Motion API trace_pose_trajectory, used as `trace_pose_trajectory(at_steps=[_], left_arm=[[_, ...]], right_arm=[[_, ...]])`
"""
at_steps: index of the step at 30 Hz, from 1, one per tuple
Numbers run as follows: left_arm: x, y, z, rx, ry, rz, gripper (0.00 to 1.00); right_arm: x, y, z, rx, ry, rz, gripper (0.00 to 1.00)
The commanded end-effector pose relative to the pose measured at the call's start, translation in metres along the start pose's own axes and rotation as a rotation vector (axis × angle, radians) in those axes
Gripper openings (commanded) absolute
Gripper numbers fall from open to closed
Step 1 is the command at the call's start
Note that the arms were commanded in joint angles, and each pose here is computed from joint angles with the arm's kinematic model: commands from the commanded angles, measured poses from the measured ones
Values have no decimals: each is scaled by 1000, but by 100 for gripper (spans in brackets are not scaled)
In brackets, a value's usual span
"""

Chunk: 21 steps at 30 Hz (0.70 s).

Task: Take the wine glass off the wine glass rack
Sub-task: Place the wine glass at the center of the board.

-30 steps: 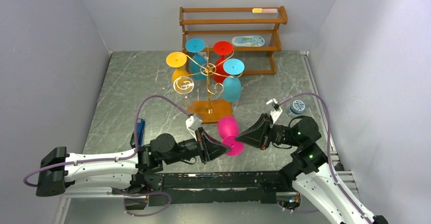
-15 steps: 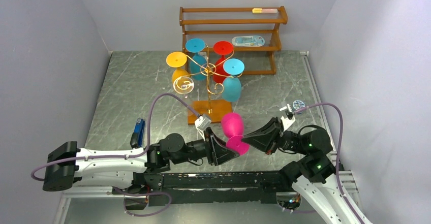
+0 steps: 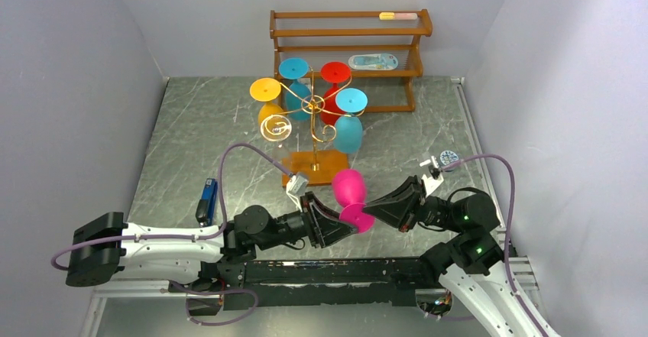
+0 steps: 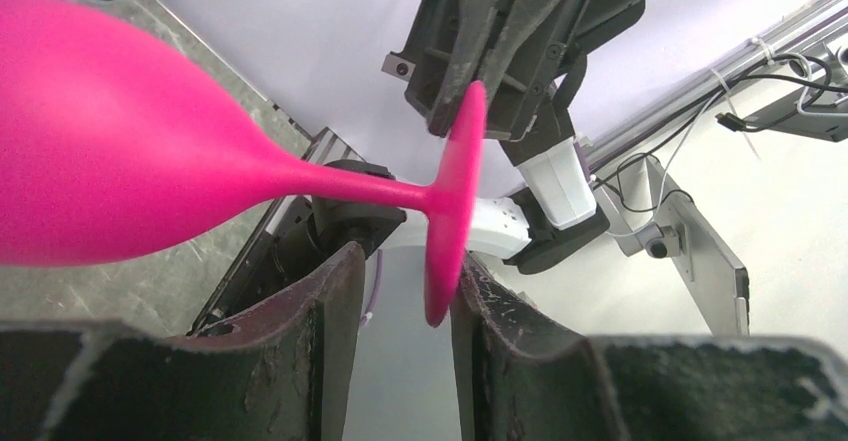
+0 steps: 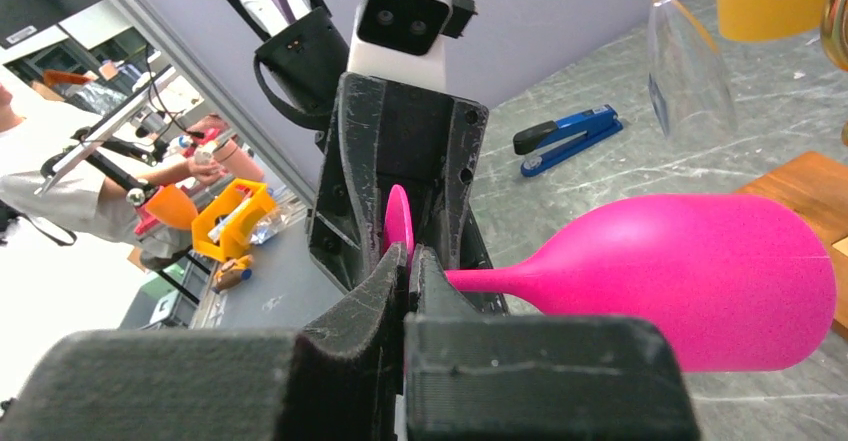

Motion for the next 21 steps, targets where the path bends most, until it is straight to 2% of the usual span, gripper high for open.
trace_pose_trajectory(at_steps=[1,4,9,12,16,18,21], left_arm=[[-10,-8,3,49,-67,60,41],[-10,-10,6,64,-53,85,37],[-8,-11,8,77,-3,128,23],[-6,-10,6,69,29,146,6],[-2,-9,0,85,78,191,5],[1,-7,-5,99,102,212,5],[7,-9,-15,180,153,283,5]], right_arm=[[-1,-1,3,-3,17,20,0],[-3,-2,5,11,25,29,0],[-7,0,5,17,-2,22,0],[-10,3,5,24,-21,31,3],[-19,12,4,32,-44,27,39],[-27,15,2,75,-71,10,50],[-38,17,-1,170,-114,-19,58]])
Point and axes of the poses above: each gripper's point midway between its finger pads, its own z axis out along the fingers, its own y axis along the line the jaws close on, x = y × z, the point moved 9 cm from there along -z, back along the fingers, and after that the axes turned 7 degrees about z, right-handed, at the moved point
